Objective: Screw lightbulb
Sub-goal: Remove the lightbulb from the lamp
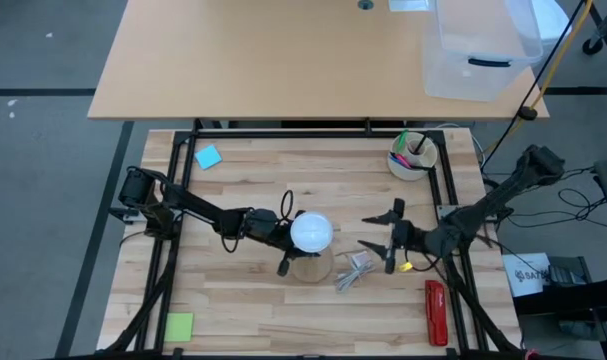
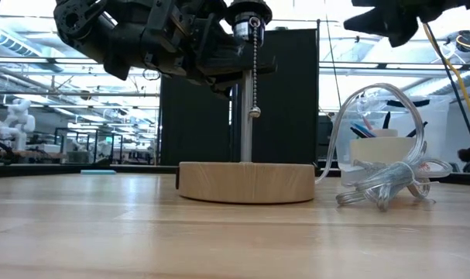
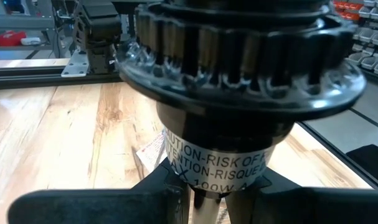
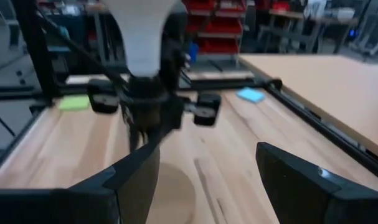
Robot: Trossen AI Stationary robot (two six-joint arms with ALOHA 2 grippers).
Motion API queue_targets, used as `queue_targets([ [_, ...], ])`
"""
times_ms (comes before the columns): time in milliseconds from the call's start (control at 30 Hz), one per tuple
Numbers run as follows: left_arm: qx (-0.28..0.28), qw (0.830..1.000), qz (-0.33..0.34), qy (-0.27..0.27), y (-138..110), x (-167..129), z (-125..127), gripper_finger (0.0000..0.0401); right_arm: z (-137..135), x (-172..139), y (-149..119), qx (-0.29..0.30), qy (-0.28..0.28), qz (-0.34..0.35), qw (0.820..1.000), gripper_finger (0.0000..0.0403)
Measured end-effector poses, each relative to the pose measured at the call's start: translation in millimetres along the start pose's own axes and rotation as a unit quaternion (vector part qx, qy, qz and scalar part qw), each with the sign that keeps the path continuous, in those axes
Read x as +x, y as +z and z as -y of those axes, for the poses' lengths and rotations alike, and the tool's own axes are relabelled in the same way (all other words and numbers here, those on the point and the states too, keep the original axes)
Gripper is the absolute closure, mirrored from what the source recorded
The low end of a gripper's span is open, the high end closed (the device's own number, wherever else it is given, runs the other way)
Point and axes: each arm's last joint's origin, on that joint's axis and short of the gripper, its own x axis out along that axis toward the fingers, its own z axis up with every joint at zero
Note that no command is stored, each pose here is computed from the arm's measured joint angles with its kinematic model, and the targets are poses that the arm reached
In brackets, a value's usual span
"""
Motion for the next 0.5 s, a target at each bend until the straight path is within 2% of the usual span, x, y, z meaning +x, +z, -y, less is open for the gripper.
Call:
queue_targets([
  [167,-0.002,1.000,0.001,0.021,0,0,-1,0.0337,-18,18,-6,-0.006,-0.003,0.038,0.999,0.0142],
  [300,-0.004,0.999,0.009,0.048,2,0,-3,0.0337,-32,34,-8,-0.008,-0.042,0.071,0.997,0.0142],
  [500,-0.006,0.996,0.011,0.091,2,0,-5,0.0337,-53,57,1,-0.037,-0.104,0.076,0.991,0.0142],
])
